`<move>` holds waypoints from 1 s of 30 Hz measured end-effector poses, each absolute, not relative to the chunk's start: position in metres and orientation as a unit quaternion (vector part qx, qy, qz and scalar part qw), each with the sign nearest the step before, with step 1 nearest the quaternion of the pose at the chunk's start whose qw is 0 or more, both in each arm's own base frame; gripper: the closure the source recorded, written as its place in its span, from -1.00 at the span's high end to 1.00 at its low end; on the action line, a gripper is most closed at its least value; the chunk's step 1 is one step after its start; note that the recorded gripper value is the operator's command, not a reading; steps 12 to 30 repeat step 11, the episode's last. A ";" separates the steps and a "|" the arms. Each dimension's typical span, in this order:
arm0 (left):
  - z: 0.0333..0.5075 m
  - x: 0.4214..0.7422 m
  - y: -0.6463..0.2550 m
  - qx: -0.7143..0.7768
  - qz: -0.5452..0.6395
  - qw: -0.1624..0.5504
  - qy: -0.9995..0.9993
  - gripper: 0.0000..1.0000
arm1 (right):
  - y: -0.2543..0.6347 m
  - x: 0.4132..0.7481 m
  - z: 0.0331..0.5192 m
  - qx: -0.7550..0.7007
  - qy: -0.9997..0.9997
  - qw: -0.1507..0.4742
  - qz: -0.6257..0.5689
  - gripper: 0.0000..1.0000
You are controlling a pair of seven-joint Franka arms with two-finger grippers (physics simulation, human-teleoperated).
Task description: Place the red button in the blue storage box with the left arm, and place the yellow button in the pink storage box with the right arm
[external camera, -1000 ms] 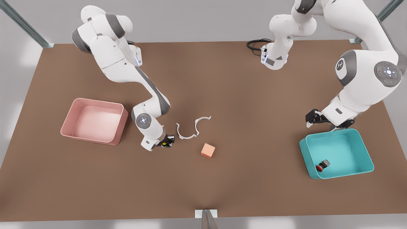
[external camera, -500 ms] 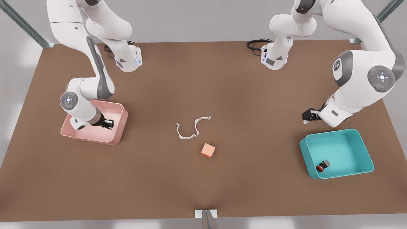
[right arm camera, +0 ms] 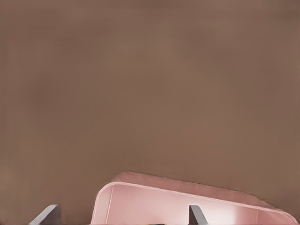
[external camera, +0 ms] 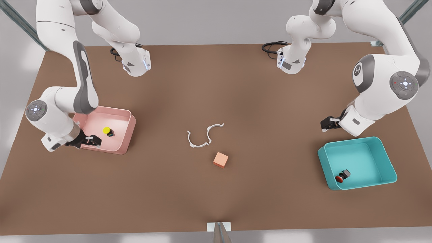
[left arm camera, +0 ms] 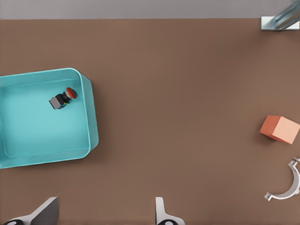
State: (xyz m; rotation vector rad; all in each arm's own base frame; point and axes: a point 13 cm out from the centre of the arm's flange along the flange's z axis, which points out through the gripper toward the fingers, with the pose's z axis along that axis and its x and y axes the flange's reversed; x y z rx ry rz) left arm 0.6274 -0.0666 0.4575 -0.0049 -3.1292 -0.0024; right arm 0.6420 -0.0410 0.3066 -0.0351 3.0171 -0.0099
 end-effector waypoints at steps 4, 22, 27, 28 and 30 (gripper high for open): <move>0.456 0.628 -0.067 0.003 -0.002 0.007 -1.000 1.00 | 0.086 0.677 0.448 -0.118 0.985 0.122 -0.024 1.00; 0.451 0.632 -0.067 0.009 -0.003 0.007 -1.000 1.00 | 0.016 0.623 0.461 -0.052 0.997 0.039 -0.048 1.00; 0.451 0.632 -0.067 0.009 -0.003 0.007 -1.000 1.00 | 0.016 0.623 0.461 -0.052 0.997 0.039 -0.048 1.00; 0.451 0.632 -0.067 0.009 -0.003 0.007 -1.000 1.00 | 0.016 0.623 0.461 -0.052 0.997 0.039 -0.048 1.00; 0.451 0.632 -0.067 0.009 -0.003 0.007 -1.000 1.00 | 0.016 0.623 0.461 -0.052 0.997 0.039 -0.048 1.00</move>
